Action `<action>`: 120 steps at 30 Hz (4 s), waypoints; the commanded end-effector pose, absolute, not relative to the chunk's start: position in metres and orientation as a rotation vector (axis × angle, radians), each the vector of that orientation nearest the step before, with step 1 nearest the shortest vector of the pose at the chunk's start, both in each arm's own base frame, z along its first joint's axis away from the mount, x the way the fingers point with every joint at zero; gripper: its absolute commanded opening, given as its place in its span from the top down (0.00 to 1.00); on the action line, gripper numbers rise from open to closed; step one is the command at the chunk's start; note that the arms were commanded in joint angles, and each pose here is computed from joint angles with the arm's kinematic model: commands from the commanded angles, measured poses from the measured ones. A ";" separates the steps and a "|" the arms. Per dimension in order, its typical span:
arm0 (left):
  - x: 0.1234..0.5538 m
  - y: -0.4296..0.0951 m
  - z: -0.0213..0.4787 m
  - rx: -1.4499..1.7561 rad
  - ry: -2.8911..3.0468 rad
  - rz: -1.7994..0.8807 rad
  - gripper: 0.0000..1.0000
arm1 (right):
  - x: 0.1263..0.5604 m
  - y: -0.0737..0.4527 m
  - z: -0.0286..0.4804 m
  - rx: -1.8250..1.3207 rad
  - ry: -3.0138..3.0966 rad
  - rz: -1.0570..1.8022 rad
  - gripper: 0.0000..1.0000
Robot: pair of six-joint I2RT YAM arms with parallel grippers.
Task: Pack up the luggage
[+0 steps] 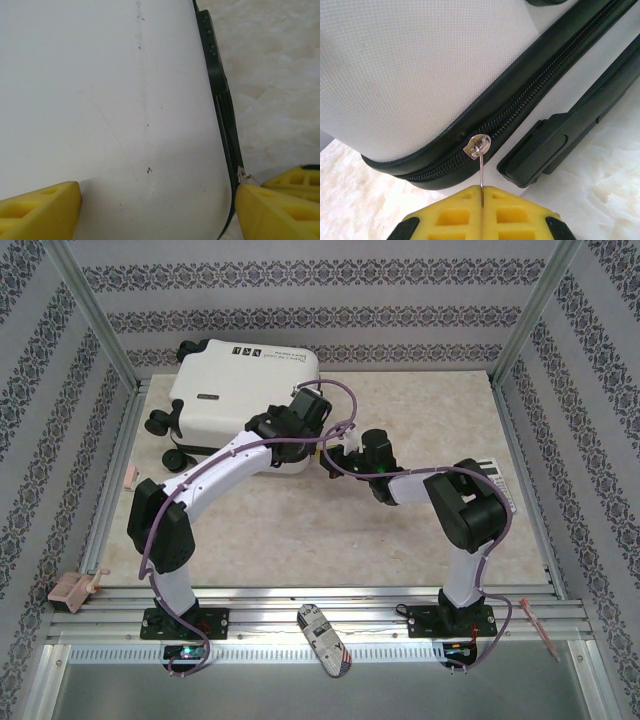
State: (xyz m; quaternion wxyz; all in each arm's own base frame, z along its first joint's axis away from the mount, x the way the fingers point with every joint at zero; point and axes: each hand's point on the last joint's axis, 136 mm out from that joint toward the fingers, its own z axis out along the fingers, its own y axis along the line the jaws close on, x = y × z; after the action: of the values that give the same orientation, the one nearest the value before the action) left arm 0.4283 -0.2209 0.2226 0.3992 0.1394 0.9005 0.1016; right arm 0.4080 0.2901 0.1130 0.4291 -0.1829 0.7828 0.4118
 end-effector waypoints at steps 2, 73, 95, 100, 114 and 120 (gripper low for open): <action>0.423 -0.222 0.240 0.419 2.292 0.241 0.17 | 0.403 0.301 0.127 -0.578 1.853 1.120 1.00; 0.370 -0.161 0.096 0.327 2.605 0.398 0.23 | 0.459 0.266 0.125 -0.182 2.066 0.638 1.00; 0.358 -0.148 0.075 0.322 2.656 0.373 0.26 | 0.523 0.228 0.132 -0.113 2.049 0.548 1.00; 0.354 -0.153 0.076 0.349 2.650 0.312 0.28 | 0.554 0.210 0.129 -0.071 2.060 0.505 1.00; 0.327 -0.166 0.081 0.435 2.675 0.174 0.30 | 0.502 0.213 0.133 -0.204 1.996 0.727 1.00; 0.306 -0.166 0.090 0.456 2.696 0.155 0.31 | 0.469 0.250 0.142 -0.463 1.899 0.942 1.00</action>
State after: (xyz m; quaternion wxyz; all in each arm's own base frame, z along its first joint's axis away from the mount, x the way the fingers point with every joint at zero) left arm 0.4061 -0.2079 0.2150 0.4707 0.1079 0.8755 -0.0181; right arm 0.4866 0.2263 0.1070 0.4413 -0.1140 0.8261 0.3315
